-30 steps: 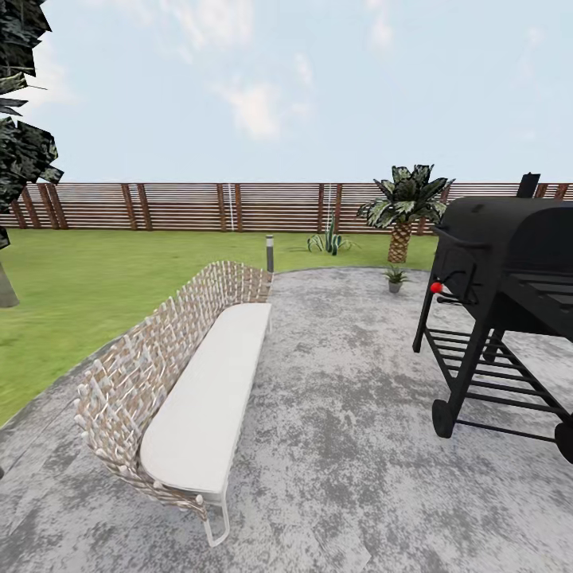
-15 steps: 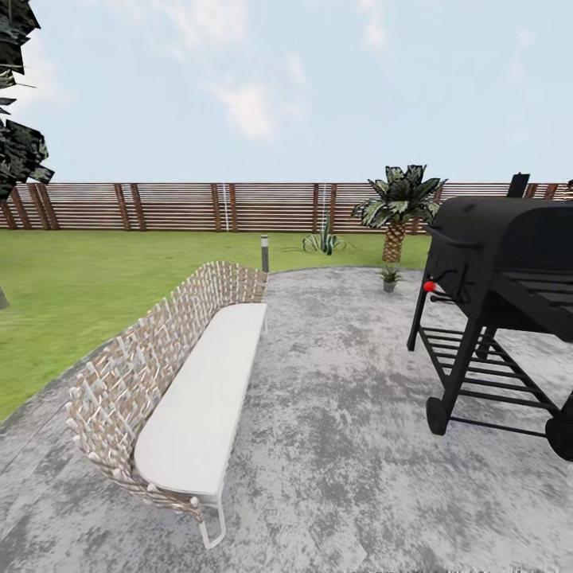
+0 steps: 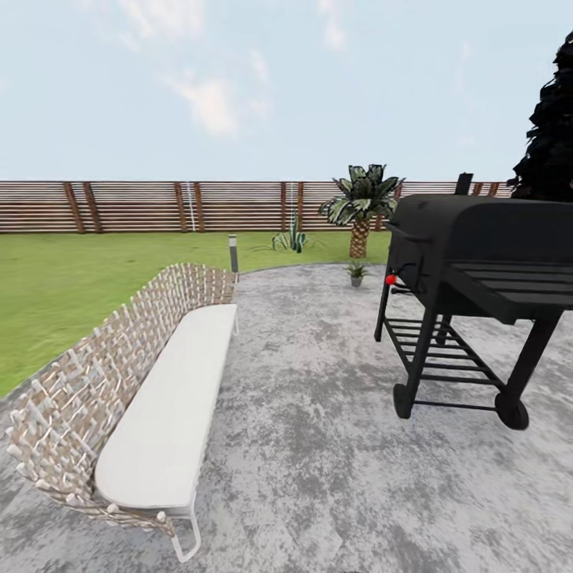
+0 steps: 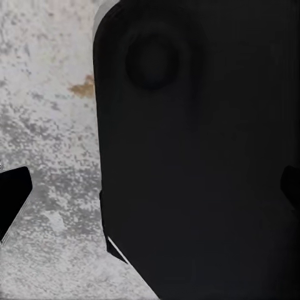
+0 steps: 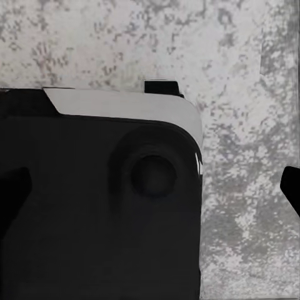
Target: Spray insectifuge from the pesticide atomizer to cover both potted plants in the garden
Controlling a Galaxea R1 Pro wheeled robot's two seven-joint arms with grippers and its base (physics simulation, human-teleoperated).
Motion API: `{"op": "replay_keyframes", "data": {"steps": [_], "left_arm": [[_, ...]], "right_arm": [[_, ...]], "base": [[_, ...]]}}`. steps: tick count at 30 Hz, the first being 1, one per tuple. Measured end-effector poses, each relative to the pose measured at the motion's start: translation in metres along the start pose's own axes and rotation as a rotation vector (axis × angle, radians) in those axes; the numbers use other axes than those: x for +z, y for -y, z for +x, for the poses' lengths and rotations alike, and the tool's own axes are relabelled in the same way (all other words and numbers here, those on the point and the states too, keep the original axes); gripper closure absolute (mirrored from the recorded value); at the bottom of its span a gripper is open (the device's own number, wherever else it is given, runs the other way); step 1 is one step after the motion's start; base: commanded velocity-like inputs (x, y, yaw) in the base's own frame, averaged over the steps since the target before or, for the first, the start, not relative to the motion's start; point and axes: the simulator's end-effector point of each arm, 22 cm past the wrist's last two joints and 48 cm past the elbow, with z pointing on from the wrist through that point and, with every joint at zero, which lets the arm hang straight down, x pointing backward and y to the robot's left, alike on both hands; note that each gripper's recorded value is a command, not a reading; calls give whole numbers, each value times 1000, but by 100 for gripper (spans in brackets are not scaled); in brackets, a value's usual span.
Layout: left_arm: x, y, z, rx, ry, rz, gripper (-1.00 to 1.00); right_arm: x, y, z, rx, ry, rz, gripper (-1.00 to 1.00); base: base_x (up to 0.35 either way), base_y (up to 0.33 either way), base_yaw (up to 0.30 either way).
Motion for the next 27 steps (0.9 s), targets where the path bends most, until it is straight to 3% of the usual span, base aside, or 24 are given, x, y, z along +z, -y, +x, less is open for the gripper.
{"op": "replay_keyframes", "data": {"steps": [6,16,18,22,26,27], "left_arm": [[0,8,-3,-5,1,9,-100],[-5,23,-72,-20,134,27,-100],[-9,27,-102,-22,178,33,-100],[-25,54,-163,-21,207,70,-100],[-55,83,-239,-18,273,111,-100],[-71,92,-269,-19,319,124,-100]], "right_arm": [[0,8,-30,4,44,14,-100],[-3,19,-89,8,119,37,-100],[-6,18,-112,10,136,38,-100],[-14,18,-162,14,153,43,-100],[-37,22,-242,19,209,52,-100],[-51,24,-271,21,235,54,-100]], "base": [[-212,-102,-280],[-44,-18,-280],[-6,-2,-280],[-2,-1,-280],[-1,0,-280],[0,0,-280]]}}
